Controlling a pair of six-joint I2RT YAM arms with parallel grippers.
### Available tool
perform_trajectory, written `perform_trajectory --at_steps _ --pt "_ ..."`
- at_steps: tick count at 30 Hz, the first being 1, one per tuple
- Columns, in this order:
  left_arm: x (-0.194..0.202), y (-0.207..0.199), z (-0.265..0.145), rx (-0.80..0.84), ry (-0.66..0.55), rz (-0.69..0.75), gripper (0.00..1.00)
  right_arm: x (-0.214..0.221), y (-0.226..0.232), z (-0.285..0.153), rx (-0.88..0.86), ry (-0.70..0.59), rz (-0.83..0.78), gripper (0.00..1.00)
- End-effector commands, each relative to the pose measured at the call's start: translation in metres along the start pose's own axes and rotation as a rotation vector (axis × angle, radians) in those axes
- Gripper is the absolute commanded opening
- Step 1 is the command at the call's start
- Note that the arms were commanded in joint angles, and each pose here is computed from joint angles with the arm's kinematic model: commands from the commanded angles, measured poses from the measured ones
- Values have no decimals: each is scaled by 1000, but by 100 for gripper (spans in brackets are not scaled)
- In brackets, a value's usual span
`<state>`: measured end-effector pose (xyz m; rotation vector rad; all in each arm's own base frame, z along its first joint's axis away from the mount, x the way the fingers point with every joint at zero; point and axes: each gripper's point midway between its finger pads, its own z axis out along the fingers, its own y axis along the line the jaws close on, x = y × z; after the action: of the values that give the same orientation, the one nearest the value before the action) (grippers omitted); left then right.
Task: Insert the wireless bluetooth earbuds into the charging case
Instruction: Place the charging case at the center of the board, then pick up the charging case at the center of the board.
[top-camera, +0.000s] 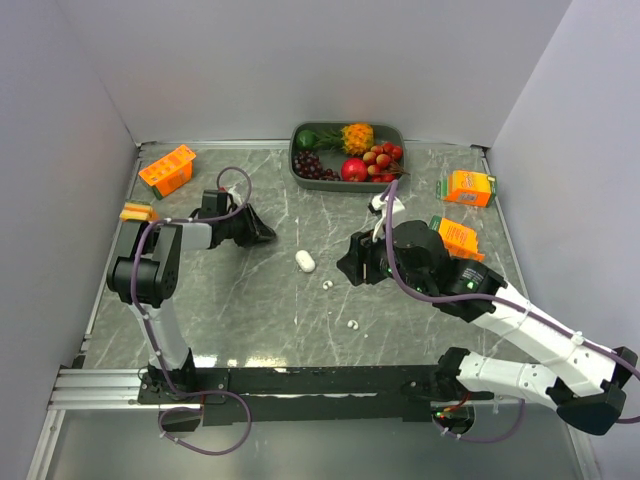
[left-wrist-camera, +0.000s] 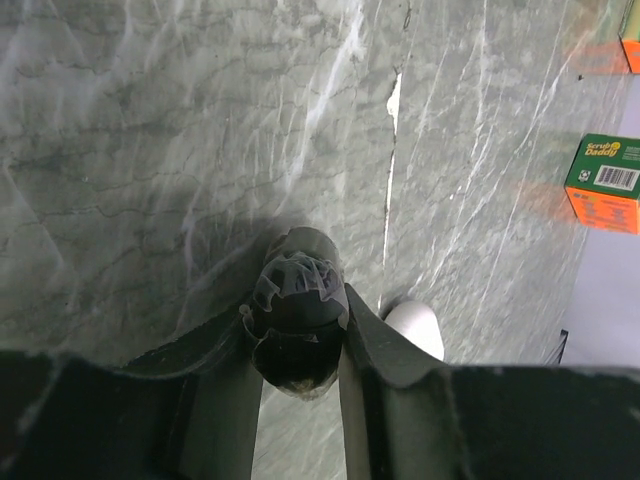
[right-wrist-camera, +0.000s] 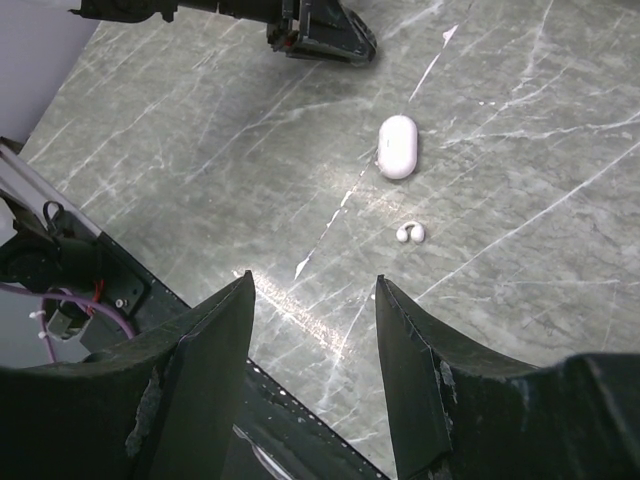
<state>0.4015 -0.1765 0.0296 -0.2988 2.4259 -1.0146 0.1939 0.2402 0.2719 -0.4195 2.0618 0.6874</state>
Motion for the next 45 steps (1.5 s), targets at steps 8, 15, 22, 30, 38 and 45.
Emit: perform_trajectory --at_steps 8,15,22,30,38,45 --pt "18 29 -6 -99 72 -19 50 -8 1 -8 -20 -40 10 60" --pt "29 37 -16 -133 110 -38 96 -8 -1 -8 -17 -44 12 60" --pt "46 48 -51 -198 105 -42 96 -5 -1 -8 -25 -40 13 60" --pt "26 54 -104 -330 -7 -27 96 -3 -3 -9 -18 -42 13 61" --pt "-21 -30 -179 -418 -500 183 96 7 -20 -1 55 -38 4 61" --pt "-22 -41 -188 -308 -641 -117 96 4 -26 5 100 -45 -1 60"
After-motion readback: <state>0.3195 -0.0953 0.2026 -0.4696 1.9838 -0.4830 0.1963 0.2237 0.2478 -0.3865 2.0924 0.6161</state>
